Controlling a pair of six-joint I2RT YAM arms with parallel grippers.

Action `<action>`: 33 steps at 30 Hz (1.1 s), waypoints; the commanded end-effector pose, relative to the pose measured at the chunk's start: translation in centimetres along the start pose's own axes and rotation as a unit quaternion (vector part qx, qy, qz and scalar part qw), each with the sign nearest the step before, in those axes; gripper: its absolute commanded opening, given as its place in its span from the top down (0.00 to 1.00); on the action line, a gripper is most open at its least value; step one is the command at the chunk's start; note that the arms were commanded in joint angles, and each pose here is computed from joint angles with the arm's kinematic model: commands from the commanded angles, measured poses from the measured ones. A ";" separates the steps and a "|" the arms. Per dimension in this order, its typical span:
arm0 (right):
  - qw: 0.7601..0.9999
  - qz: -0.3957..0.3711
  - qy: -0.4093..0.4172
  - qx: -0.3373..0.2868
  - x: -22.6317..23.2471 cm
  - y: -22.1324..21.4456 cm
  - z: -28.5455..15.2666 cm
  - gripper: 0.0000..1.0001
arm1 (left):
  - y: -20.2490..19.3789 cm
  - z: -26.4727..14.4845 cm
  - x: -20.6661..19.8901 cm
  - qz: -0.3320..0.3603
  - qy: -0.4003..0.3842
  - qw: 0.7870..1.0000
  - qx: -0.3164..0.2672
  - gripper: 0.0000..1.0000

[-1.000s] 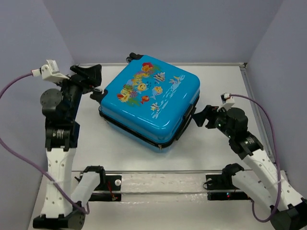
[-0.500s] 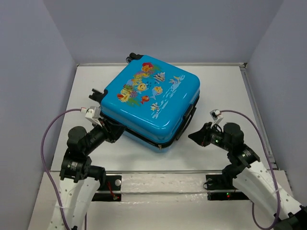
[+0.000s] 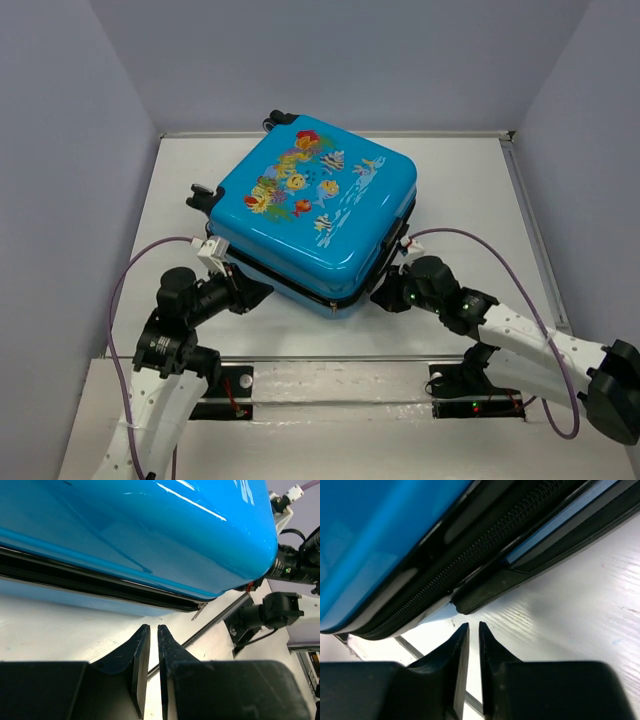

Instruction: Pack the luggage

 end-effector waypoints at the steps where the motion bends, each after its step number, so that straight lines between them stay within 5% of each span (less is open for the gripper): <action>1: 0.998 0.006 0.022 -0.055 1.7 2.2 0.6 0.75 | 0.3 0.3 -0.7 0.001 -0.029 1.000 0.004 0.77; 3: 0.997 0.011 0.039 -0.062 1.8 2.2 1.5 0.53 | 0.6 0.5 -1.0 0.000 -0.033 0.999 -0.002 0.77; 6: 0.997 0.025 0.052 -0.052 2.2 2.2 2.5 0.45 | 1.0 0.7 -1.2 -0.008 -0.028 1.000 -0.008 0.77; 17: 0.967 0.110 -0.045 -0.225 0.8 6.8 2.3 0.52 | 1.5 2.4 -2.2 -0.024 -0.050 0.998 -0.021 0.73; 25: 0.925 0.144 -0.117 -0.332 -4.3 12.9 -0.6 0.53 | -1.4 6.1 -10.3 0.013 -0.085 0.996 0.019 0.64; 33: 0.952 0.056 -0.099 -0.284 -4.7 16.1 -1.2 0.52 | -2.3 9.6 -10.0 0.041 -0.024 0.999 0.016 0.51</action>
Point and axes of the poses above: each gripper's point midway between its finger pads, its own z axis out along the fingers, its own x axis along the line the jaws close on, y = z × x, the point moved 8 cm from there along -z, back along the fingers, and after that the axes turned 9 degrees about z, right-handed, at the moved point
